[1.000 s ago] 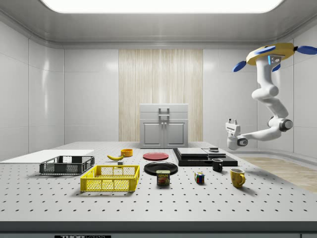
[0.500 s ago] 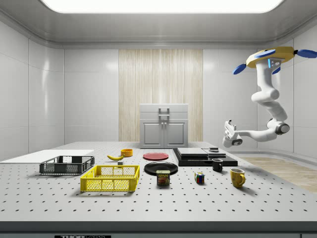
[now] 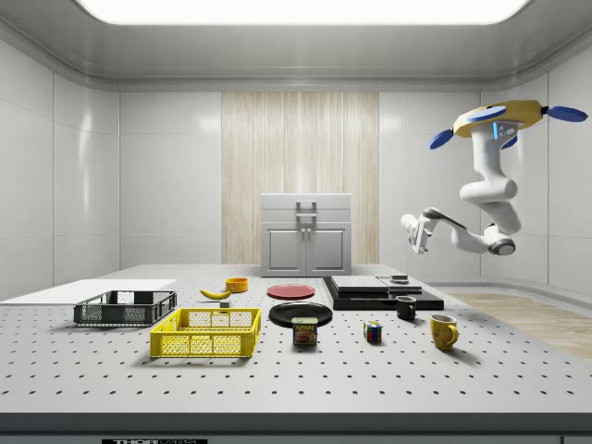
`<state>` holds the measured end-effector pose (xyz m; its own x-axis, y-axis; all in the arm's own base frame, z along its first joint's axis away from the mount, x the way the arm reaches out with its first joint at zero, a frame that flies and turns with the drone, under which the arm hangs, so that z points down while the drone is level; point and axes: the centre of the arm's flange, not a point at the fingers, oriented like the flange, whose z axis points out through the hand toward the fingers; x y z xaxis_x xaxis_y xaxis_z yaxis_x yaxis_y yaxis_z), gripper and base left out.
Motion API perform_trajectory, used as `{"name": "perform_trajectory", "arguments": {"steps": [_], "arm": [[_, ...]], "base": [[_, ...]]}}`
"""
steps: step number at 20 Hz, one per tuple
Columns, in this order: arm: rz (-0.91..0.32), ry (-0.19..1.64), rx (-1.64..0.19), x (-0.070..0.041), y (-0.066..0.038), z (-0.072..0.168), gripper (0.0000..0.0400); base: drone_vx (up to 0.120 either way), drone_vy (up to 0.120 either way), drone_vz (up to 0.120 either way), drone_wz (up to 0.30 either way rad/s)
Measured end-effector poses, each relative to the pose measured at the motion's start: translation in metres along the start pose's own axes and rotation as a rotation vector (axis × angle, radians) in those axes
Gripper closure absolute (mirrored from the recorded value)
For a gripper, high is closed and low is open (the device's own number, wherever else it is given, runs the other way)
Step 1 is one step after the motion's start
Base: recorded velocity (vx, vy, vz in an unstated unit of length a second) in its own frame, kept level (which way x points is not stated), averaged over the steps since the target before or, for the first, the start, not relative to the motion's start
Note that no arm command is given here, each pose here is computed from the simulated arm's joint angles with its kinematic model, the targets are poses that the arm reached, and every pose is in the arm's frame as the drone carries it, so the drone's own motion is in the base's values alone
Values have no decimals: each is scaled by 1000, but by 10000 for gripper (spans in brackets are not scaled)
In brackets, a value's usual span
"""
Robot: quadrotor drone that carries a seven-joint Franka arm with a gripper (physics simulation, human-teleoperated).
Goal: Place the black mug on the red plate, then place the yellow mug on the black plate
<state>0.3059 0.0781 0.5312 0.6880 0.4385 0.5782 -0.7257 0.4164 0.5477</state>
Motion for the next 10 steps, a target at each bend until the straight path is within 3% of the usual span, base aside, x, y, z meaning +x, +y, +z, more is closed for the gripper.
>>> {"name": "perform_trajectory", "arguments": {"steps": [4,10], "arm": [[-11,316,-315,-30,-30,10,0],[-20,539,-532,-49,-48,26,0]], "base": [[120,0,-120,0],[120,0,-120,0]]}}
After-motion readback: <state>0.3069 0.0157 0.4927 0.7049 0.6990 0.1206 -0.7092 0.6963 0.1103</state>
